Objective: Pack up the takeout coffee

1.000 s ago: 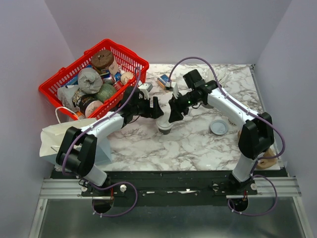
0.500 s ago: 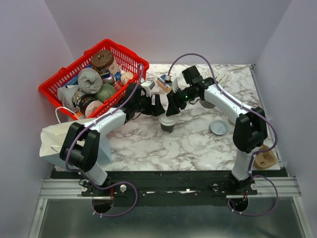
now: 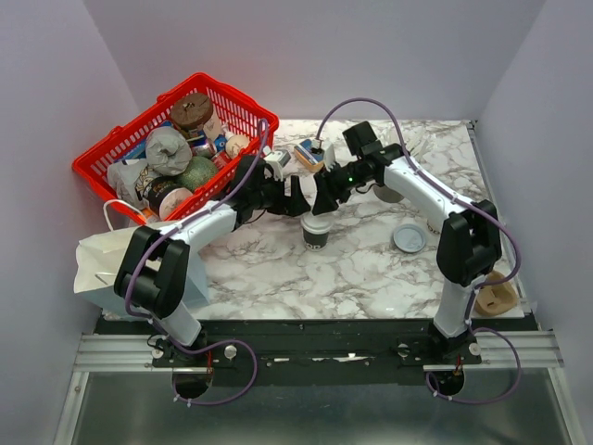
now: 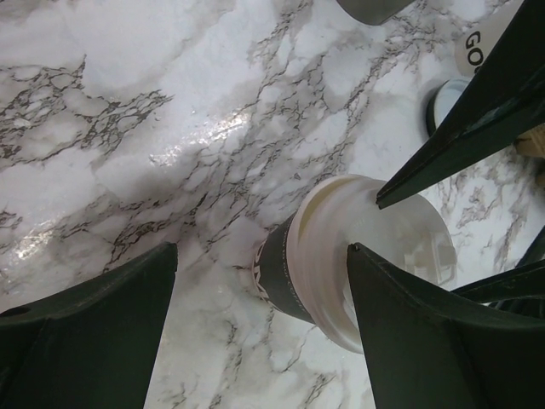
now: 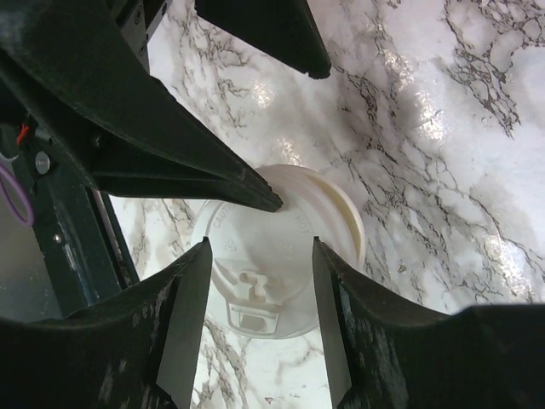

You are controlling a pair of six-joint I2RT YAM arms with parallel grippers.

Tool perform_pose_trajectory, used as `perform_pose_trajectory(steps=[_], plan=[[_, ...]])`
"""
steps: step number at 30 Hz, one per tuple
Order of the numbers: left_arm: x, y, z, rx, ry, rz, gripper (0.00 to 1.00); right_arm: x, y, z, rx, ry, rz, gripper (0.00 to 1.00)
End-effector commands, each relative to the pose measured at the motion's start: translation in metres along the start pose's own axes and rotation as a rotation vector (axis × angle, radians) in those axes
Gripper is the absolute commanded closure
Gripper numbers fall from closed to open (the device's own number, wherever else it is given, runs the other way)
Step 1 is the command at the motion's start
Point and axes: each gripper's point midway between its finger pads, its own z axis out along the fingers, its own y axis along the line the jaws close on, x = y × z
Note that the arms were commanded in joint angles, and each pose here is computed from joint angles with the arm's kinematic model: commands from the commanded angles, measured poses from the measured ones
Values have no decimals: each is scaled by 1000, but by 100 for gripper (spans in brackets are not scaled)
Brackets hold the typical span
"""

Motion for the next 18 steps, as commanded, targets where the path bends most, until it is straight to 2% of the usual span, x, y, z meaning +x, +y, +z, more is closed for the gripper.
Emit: perform_pose_trajectory(steps=[1,8,18], plan=[[10,-16,-5,97,4,-39,12,-11,11,-19,2,-45,-70,41],[8,-24,-9,144,-27,-49,13,-21,9,-29,38,-84,-130,40],[-1,-25,-11,159,-63,-41,14,5,-13,-13,53,17,-171,37]])
